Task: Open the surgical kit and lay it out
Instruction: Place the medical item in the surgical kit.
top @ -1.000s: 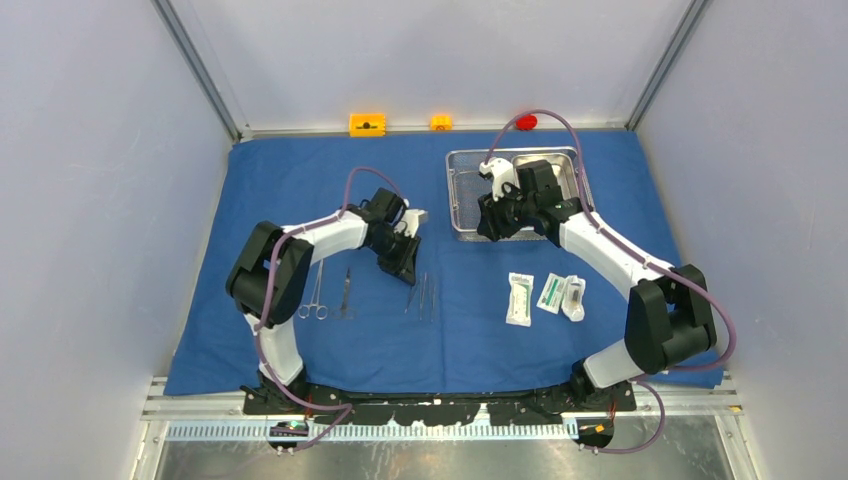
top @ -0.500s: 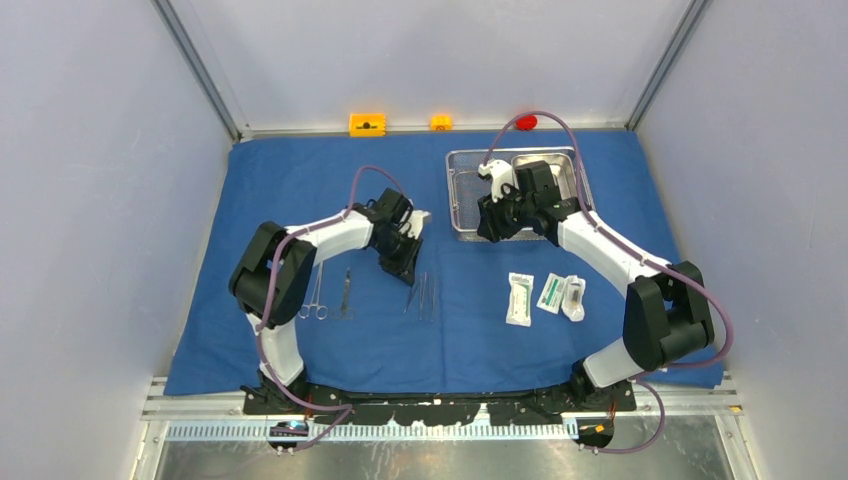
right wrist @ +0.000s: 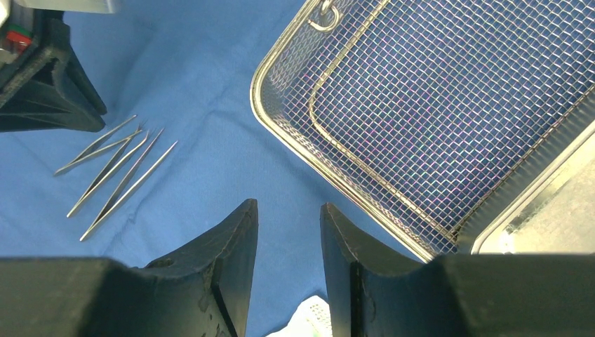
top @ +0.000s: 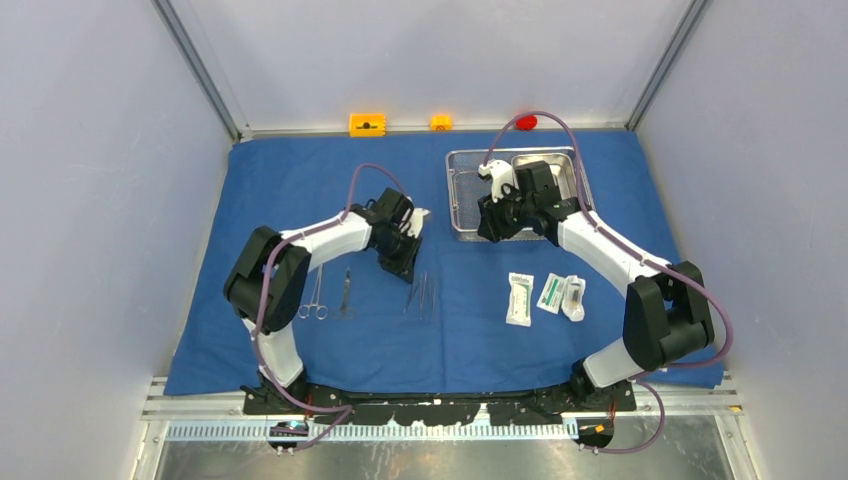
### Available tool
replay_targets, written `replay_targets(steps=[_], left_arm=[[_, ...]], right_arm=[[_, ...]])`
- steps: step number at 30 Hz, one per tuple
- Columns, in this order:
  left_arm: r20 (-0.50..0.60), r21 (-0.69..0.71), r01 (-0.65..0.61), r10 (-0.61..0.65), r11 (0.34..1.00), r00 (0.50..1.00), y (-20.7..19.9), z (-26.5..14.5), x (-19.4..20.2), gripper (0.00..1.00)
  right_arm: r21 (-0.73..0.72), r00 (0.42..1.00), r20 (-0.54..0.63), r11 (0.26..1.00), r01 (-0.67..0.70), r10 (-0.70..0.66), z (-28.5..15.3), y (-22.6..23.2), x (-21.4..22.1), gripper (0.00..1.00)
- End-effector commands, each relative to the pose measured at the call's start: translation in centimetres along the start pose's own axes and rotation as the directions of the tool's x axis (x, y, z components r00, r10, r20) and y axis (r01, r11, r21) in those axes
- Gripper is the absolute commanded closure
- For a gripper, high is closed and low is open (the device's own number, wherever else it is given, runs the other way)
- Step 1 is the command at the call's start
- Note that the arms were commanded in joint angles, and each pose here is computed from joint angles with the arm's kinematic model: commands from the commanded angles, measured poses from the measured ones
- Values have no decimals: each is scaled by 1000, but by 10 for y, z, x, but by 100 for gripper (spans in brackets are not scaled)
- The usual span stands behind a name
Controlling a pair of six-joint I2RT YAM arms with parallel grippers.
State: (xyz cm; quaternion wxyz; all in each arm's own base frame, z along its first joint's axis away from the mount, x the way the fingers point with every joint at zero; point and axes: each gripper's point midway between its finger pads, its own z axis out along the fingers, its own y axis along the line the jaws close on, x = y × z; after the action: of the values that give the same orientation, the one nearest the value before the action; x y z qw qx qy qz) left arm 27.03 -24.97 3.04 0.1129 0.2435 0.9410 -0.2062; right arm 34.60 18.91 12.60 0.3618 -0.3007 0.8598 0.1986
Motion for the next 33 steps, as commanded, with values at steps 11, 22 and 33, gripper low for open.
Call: replay_targets(steps=[11,22,33], left_arm=[[78,-29,-46,48,999,996,-10,-14,-12,81],[26,-24,-35,35,999,999,-10,0,-3,79],[8,-30,-32,32,999,999,-10,6,1,79]], right_arm=[[22,999,32,999,24,-25,-6,-5,-10,57],[26,999,35,999,23,-24,-7,-6,-11,57],[24,999,28,999,23,-24,-5,-7,-8,57]])
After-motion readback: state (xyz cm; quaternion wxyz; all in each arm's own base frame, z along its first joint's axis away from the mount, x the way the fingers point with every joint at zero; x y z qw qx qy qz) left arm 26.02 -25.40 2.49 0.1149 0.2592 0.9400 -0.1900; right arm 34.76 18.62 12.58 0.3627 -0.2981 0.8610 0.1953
